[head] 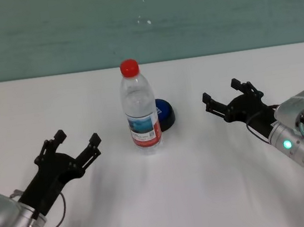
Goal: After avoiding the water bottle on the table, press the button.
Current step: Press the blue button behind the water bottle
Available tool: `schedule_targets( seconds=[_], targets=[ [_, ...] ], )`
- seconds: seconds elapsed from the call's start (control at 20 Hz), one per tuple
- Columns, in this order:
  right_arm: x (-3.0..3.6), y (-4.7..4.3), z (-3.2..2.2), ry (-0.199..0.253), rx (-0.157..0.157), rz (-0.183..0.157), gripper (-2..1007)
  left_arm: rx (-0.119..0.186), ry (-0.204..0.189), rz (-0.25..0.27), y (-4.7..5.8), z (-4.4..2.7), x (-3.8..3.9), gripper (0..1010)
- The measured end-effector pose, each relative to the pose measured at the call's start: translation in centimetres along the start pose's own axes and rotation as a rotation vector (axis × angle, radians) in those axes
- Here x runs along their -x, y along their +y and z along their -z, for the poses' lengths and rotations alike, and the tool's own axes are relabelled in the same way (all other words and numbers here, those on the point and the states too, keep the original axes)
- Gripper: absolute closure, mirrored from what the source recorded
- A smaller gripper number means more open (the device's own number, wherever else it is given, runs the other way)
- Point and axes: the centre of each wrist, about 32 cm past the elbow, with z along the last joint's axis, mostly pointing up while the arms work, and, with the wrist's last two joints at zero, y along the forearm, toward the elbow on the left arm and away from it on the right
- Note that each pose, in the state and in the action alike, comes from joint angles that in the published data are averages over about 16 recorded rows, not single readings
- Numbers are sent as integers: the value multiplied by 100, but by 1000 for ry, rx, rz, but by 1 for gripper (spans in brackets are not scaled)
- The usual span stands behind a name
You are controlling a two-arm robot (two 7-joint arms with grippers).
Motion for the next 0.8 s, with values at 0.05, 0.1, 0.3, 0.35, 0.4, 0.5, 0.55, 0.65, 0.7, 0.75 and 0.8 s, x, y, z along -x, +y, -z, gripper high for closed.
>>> schedule_targets(
  seconds=[0.05,0.1,0.3,0.35,0.4,0.5,0.55,0.65,0.7,0.75,0.8],
  targets=[
    [-20,11,0,-1,2,1,1,0,0,0,0,0,0,0],
    [-38,24,0,-1,4,1,1,0,0,0,0,0,0,0],
    [-107,82,-2,-4,12,-3,1,0,0,0,0,0,0,0],
    [-123,99,-2,-5,14,-4,1,0,0,0,0,0,0,0],
    [-138,116,-2,-6,15,-6,1,0,0,0,0,0,0,0],
    [-165,152,-2,-9,18,-10,1,0,0,0,0,0,0,0],
    [-178,171,-2,-10,19,-12,1,0,0,0,0,0,0,0],
    [-201,209,-2,-13,22,-18,1,0,0,0,0,0,0,0],
    [-211,228,-2,-14,23,-20,1,0,0,0,0,0,0,0],
    [-220,246,-1,-15,24,-23,1,0,0,0,0,0,0,0],
    [-228,264,-1,-17,25,-25,1,0,0,0,0,0,0,0]
  ],
)
